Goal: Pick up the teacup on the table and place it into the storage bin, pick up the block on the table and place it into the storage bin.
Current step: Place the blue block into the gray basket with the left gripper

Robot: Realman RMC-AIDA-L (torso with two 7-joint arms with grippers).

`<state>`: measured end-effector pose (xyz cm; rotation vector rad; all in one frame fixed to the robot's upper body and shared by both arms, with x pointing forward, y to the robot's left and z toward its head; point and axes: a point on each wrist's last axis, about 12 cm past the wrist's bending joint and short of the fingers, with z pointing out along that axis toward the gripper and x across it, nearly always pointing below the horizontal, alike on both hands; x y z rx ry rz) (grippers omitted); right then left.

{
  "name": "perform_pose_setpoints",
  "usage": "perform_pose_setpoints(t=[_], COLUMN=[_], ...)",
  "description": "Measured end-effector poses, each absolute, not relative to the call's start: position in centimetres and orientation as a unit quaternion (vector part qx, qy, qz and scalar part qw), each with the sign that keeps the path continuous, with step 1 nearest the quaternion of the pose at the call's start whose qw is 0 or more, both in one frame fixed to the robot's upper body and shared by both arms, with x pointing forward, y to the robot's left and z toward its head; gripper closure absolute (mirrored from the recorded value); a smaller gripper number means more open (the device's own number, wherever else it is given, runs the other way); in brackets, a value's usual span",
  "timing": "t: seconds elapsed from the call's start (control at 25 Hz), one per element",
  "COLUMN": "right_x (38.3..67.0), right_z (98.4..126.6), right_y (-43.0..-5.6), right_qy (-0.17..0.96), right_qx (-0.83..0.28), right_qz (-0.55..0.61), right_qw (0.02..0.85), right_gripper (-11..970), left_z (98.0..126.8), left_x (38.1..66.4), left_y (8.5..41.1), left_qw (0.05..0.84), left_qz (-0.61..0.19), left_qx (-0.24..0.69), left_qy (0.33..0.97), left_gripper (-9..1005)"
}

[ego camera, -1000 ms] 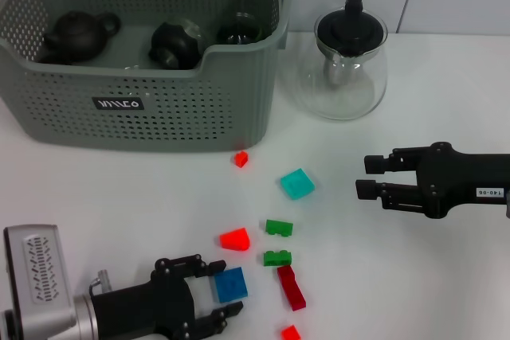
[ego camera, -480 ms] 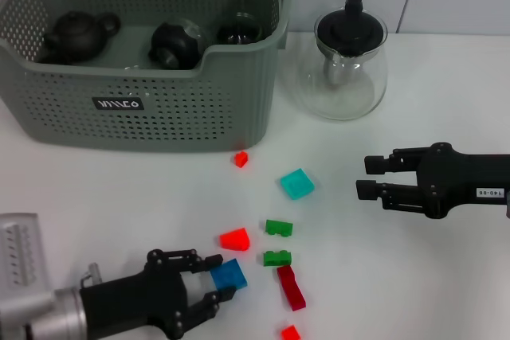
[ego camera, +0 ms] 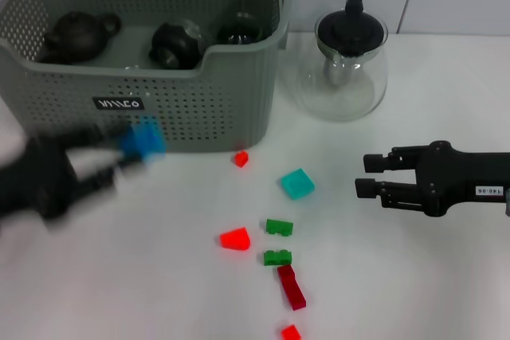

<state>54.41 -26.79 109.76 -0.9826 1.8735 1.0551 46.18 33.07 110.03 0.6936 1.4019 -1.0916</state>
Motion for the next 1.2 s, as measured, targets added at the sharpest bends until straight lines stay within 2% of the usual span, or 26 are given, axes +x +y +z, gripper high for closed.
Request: perform_pose_setpoints(t=[0.12,0.32,0.44,0.6,0.8,0.92,1.0,1.12,1.2], right_x=[54.4,54.6,54.6,54.7,54.7,54.7,54.7,54.7,54.7], right_z=[109.8,109.8,109.9,109.9,109.9,109.9,109.9,109.9,109.9], right_y=[-26.7,-26.3,-26.1,-26.1,-26.2,-26.2,-26.2,-26.2,-26.2], right_qy=[0.732,0.729,0.728,0.728,0.729,0.729,0.729,0.729,0.729], right_qx=[-0.386,-0.388,-0.388,-0.389,-0.388,-0.388,-0.388,-0.388,-0.388], right_qz=[0.414,0.416,0.417,0.417,0.416,0.415,0.415,0.414,0.414], right_qw=[0.379,0.380,0.381,0.381,0.381,0.381,0.382,0.382,0.382], right_gripper=[439,439,439,439,440,440,440,440,440], left_z=[112.5,115.9,116.4,115.2,114.1,114.8,115.8,116.4,115.6], left_x=[49.1,56.9,60.8,64.5,65.1,64.2,62.8,59.2,56.2], left_y=[34.2,35.0,33.8,31.7,30.8,31.0,31.9,33.5,34.0], left_qw=[0.596,0.592,0.566,0.520,0.506,0.527,0.558,0.606,0.630], left_qz=[-0.466,-0.412,-0.358,-0.255,-0.211,-0.240,-0.290,-0.372,-0.406], left_qx=[0.260,0.180,0.176,0.152,0.143,0.132,0.115,0.108,0.144], left_qy=[0.600,0.669,0.721,0.801,0.824,0.804,0.769,0.695,0.647], left_gripper=[595,596,596,596,595,517,465,235,225])
